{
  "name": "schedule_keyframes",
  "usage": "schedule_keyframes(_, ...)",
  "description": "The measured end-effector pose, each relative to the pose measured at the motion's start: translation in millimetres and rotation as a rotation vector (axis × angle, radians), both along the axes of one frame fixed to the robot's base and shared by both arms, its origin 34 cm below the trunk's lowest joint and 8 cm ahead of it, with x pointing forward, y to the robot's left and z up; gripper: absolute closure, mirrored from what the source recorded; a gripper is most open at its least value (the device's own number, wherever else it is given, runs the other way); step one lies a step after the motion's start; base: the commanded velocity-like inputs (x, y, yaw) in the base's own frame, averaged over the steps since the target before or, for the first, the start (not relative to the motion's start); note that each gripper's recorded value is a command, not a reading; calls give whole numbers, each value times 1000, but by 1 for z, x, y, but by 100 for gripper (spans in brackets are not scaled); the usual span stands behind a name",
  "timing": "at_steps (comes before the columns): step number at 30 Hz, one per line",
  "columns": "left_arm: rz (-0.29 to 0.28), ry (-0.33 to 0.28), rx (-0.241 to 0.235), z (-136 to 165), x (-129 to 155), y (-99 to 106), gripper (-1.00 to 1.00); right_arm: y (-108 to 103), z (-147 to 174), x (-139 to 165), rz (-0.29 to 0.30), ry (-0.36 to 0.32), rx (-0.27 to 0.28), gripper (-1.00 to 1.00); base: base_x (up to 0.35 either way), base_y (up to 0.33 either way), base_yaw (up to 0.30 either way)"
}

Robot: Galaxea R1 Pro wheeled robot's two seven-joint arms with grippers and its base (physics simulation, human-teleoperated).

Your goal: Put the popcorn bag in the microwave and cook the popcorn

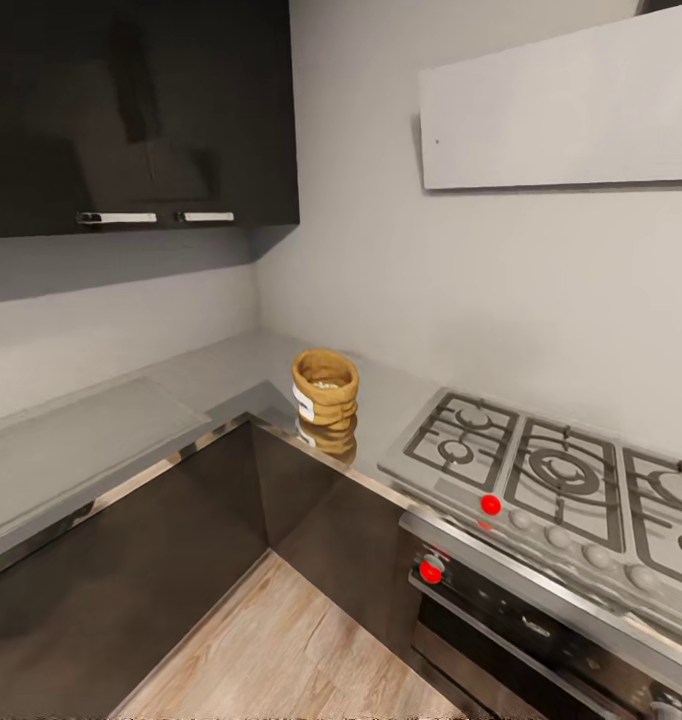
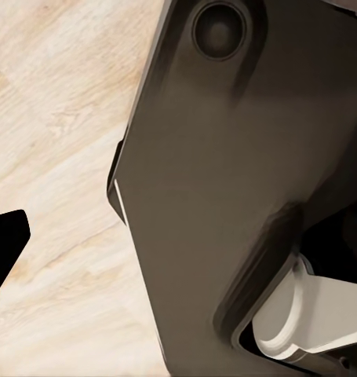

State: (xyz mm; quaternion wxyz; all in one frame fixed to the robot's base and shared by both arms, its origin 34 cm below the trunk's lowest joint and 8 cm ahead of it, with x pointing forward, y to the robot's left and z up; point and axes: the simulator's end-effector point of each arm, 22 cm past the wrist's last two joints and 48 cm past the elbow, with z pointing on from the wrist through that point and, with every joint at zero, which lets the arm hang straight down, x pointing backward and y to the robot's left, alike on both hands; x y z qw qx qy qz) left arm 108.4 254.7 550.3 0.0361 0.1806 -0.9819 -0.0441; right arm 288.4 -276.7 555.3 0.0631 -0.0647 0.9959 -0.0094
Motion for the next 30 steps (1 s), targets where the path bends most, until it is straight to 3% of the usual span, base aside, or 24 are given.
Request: schedule_keyframes(30,0,48,0,2,-19,0,-100,2,-7,-19,2,49,2,-100,0,0,0)
